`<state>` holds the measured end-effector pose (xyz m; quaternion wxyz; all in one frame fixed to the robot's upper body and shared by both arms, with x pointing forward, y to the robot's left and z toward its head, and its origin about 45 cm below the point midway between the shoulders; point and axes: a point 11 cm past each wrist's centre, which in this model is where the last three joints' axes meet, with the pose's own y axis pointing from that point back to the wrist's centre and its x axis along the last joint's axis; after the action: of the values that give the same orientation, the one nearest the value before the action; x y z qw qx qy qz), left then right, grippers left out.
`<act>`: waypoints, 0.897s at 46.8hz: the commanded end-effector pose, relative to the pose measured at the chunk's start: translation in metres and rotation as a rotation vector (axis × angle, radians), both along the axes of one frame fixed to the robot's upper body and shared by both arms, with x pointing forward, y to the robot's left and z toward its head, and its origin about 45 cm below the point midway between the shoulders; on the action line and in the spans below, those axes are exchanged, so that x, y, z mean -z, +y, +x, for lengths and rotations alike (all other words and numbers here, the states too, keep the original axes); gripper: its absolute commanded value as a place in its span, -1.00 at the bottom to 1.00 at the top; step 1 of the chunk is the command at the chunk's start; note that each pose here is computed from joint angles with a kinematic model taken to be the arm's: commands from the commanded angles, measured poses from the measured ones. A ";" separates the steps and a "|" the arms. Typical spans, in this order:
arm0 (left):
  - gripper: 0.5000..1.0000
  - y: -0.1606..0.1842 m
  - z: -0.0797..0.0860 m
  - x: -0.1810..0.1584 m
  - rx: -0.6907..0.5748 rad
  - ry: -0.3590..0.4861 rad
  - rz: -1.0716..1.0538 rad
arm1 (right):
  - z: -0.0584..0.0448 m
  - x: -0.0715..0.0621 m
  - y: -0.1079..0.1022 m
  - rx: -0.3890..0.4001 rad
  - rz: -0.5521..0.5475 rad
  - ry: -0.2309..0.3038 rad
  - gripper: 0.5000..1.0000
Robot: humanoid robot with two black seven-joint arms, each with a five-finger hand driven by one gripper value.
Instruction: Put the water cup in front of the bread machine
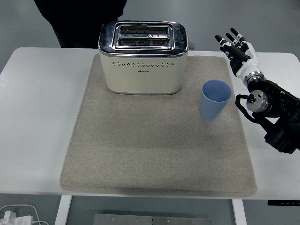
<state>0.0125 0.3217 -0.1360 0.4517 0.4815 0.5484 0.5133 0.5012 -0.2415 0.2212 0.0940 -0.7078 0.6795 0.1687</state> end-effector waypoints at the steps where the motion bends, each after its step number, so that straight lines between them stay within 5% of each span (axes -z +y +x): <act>1: 1.00 0.001 0.000 0.000 -0.001 0.000 0.003 | 0.000 0.000 0.000 -0.001 -0.002 0.000 0.71; 29: 1.00 0.001 0.000 0.000 -0.004 0.000 0.003 | -0.002 0.003 -0.002 -0.003 -0.012 0.004 0.71; 42: 1.00 0.001 0.000 0.000 -0.004 0.000 0.004 | -0.003 -0.006 -0.053 0.004 -0.041 -0.028 0.71</act>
<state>0.0126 0.3226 -0.1359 0.4501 0.4814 0.5482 0.5150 0.4986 -0.2853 0.2256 0.0940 -0.7099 0.6812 0.1522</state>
